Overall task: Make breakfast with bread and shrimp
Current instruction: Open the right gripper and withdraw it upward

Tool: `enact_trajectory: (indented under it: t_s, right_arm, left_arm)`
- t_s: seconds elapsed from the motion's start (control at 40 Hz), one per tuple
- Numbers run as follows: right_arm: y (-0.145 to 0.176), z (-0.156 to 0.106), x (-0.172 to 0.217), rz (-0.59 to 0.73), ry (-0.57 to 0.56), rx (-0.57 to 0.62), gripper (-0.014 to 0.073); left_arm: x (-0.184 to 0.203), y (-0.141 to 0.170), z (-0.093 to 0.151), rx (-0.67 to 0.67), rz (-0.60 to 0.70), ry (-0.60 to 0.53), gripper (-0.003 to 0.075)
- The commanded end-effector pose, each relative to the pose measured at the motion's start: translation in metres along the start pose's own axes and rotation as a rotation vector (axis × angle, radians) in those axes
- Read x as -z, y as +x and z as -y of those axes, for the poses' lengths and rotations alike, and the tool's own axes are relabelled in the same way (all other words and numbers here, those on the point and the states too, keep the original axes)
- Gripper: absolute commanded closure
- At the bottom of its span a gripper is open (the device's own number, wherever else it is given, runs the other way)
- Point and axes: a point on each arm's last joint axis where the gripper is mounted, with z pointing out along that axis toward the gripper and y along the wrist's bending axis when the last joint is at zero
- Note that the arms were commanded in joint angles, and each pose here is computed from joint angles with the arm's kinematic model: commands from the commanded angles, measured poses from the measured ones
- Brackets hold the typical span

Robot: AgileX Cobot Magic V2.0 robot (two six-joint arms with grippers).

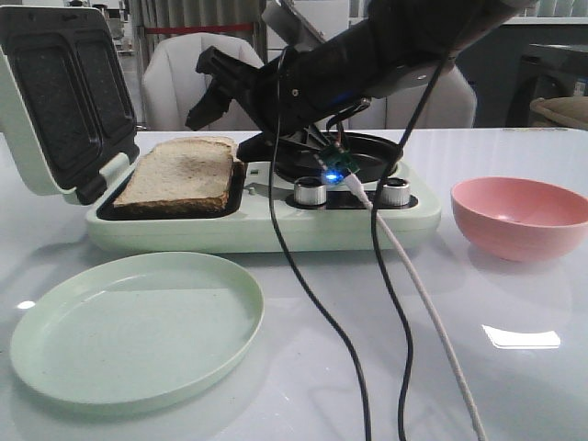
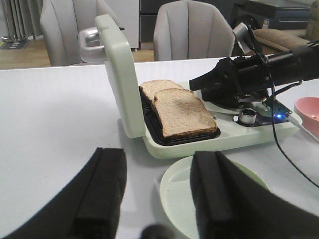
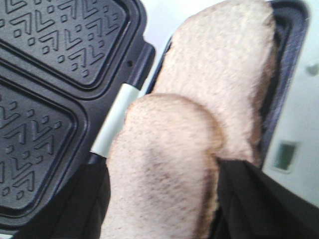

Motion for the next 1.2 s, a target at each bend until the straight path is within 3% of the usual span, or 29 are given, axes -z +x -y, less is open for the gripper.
enact_trajectory:
  t_s: [0.0,0.25,0.424,0.524,0.674,0.974,1.174]
  right_arm:
    - [-0.040,-0.038,0.036,0.101,-0.074,0.097,0.0036]
    - [-0.064,-0.074,0.084,0.137,-0.036,0.290,0.0036]
    - [-0.067,-0.091,0.119,0.054,0.043,0.433,0.0036]
    - [-0.068,-0.097,0.142,0.000,0.117,0.452,0.0036]
    - [-0.076,-0.090,0.177,-0.010,0.249,0.423,0.0036]
    - [-0.060,-0.039,0.250,0.008,0.555,0.399,0.0036]
    - [-0.037,-0.040,0.297,0.067,0.641,0.471,0.0036]
  left_arm:
    - [0.002,-0.014,0.002,0.010,0.093,0.020,0.0356]
    - [0.002,-0.014,0.002,0.010,0.097,0.020,0.0356]
    - [0.002,-0.015,0.002,0.010,0.104,0.022,0.0356]
    - [0.002,-0.015,0.002,0.010,0.104,0.022,0.0356]
    - [0.002,-0.015,0.002,0.009,0.105,0.021,0.0356]
    - [0.002,-0.015,0.002,0.009,0.106,0.021,0.0356]
    - [0.002,-0.016,0.002,0.009,0.110,0.021,0.0356]
